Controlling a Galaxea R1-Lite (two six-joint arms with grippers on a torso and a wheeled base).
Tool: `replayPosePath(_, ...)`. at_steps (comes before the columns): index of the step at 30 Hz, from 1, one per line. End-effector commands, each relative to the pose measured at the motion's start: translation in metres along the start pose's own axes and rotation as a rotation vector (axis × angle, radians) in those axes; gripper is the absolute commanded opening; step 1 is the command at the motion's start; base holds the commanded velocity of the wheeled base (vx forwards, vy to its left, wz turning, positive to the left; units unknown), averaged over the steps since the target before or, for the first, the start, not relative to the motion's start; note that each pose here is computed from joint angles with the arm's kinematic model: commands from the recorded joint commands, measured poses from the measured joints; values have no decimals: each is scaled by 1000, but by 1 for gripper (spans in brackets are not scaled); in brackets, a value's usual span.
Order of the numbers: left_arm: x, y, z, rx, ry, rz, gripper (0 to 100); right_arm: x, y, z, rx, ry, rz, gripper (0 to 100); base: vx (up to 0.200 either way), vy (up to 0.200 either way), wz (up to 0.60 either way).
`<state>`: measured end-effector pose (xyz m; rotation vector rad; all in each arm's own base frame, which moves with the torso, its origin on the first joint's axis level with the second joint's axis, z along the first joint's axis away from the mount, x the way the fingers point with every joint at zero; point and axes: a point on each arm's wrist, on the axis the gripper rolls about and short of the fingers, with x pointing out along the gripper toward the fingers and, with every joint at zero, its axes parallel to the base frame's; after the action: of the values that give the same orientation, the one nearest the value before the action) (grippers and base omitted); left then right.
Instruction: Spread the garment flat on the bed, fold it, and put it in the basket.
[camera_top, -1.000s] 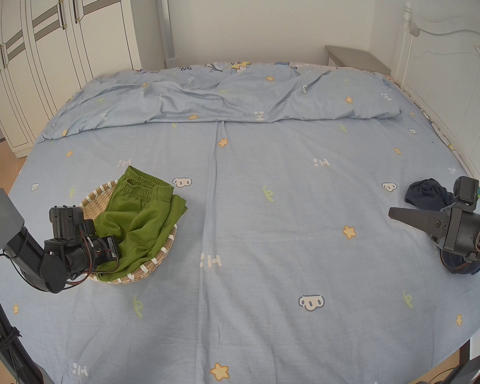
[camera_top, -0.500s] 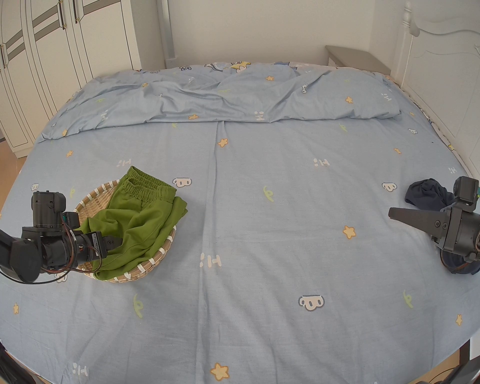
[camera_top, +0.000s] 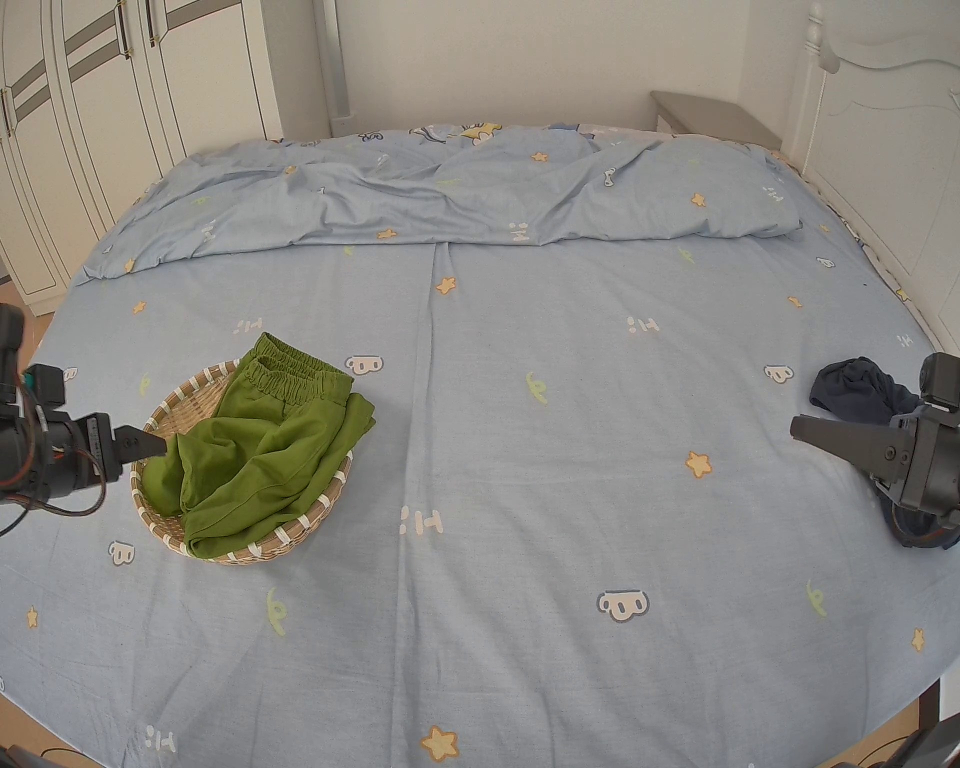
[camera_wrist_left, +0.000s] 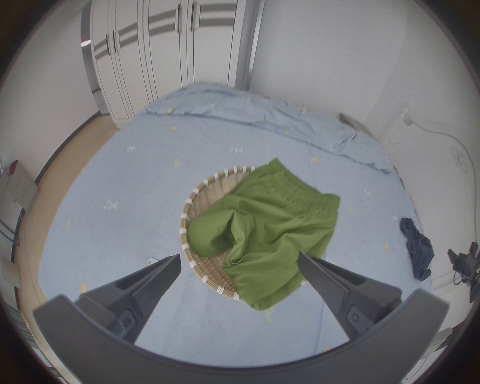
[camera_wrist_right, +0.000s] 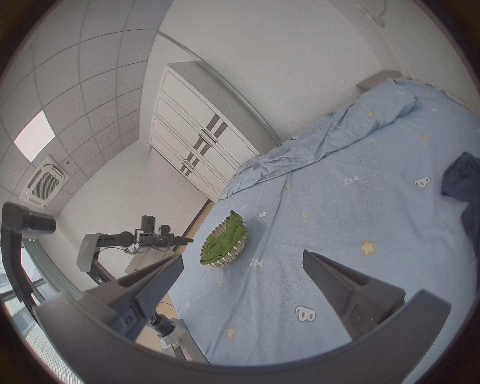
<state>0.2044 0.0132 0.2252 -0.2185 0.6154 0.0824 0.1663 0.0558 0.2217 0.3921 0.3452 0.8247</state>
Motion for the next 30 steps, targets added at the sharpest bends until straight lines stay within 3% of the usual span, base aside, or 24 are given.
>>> replayPosePath(1,-90,-5,-8,25,-214,-48,100,-31,17,-21,-128,-34,24,100,0,0,0)
replayPosePath(6,-123,-4,-47,37,-284,-134,100,-48,8,-72,-174,47,-17,100,0,0,0)
replayPosePath(7,-123,-4,-47,37,-284,-134,100,-48,8,-72,-174,47,-17,100,0,0,0)
replayPosePath(8,-132,2,-72,32,-302,-145,100,-61,10,-90,-170,45,-24,100,0,0,0)
replayPosePath(9,-132,2,-72,32,-302,-145,100,-61,10,-90,-170,45,-24,100,0,0,0)
replayPosePath(11,-138,13,-112,25,-317,-132,100,-80,13,-108,-174,5,-63,100,0,0,0)
replayPosePath(13,-139,16,-125,21,-325,-127,100,-86,14,-113,-169,-8,-86,100,0,0,0)
replayPosePath(14,-141,22,-150,16,-348,-121,100,-95,17,-123,-163,-22,-120,100,0,0,0)
replayPosePath(15,-140,23,-152,15,-350,-120,100,-96,17,-123,-160,-21,-121,100,0,0,0)
replayPosePath(17,-138,30,-185,11,-392,-117,100,-109,25,-138,-156,-24,-133,100,0,0,0)
replayPosePath(19,-134,34,-202,3,-403,-101,100,-117,29,-147,-158,-22,-126,100,0,0,0)
replayPosePath(25,-119,41,-236,9,-438,-122,100,-132,36,-169,-141,-35,-114,100,0,0,0)
replayPosePath(30,-119,44,-244,24,-478,-175,100,-138,34,-189,-130,-58,-106,100,0,0,0)
